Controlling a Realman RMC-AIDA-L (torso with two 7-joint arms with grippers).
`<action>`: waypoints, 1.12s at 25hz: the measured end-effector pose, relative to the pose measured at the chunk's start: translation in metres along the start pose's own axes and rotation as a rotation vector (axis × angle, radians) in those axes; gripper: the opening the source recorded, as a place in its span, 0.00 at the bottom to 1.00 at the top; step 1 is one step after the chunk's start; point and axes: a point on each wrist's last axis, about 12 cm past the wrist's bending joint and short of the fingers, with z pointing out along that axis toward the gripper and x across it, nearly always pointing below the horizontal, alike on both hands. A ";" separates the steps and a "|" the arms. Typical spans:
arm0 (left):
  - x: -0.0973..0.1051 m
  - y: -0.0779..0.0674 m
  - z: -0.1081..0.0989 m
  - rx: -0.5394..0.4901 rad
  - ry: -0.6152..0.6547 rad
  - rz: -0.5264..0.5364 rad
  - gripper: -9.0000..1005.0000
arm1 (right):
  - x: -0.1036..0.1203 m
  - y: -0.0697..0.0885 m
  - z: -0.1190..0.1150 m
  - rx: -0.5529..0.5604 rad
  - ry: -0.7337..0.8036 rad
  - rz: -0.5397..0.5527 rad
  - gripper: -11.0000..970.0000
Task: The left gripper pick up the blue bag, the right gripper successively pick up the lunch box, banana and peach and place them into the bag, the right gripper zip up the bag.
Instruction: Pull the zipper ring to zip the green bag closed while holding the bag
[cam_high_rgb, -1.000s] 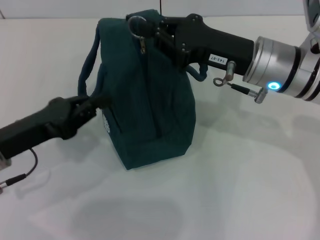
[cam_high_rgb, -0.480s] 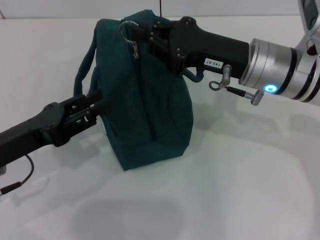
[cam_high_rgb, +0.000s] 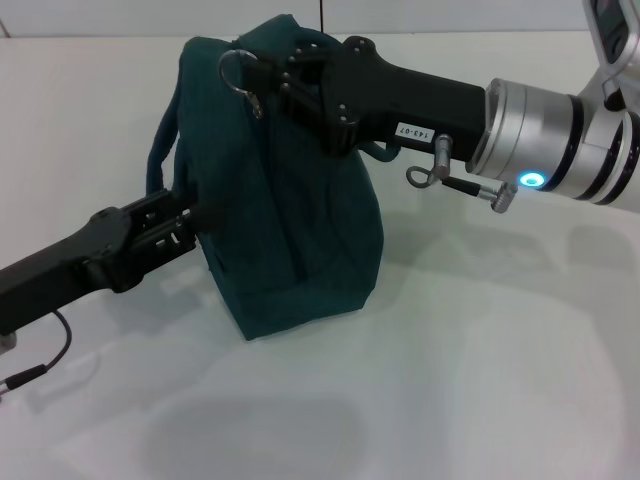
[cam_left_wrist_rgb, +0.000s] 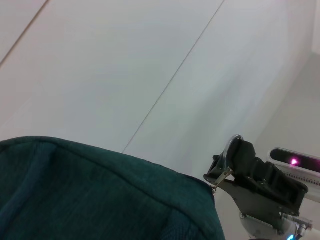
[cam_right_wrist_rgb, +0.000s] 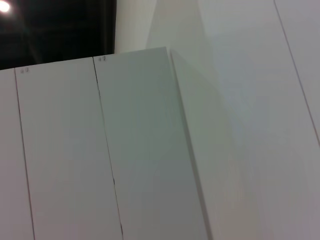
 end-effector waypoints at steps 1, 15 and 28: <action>0.000 0.000 0.001 -0.001 0.000 0.001 0.58 | 0.000 0.000 0.000 0.000 -0.001 0.001 0.09; 0.003 0.007 0.008 -0.044 0.012 -0.010 0.57 | 0.001 0.002 -0.002 -0.008 -0.006 0.008 0.09; 0.003 0.007 0.011 -0.029 0.036 0.005 0.19 | 0.003 0.002 -0.006 0.004 -0.006 0.017 0.10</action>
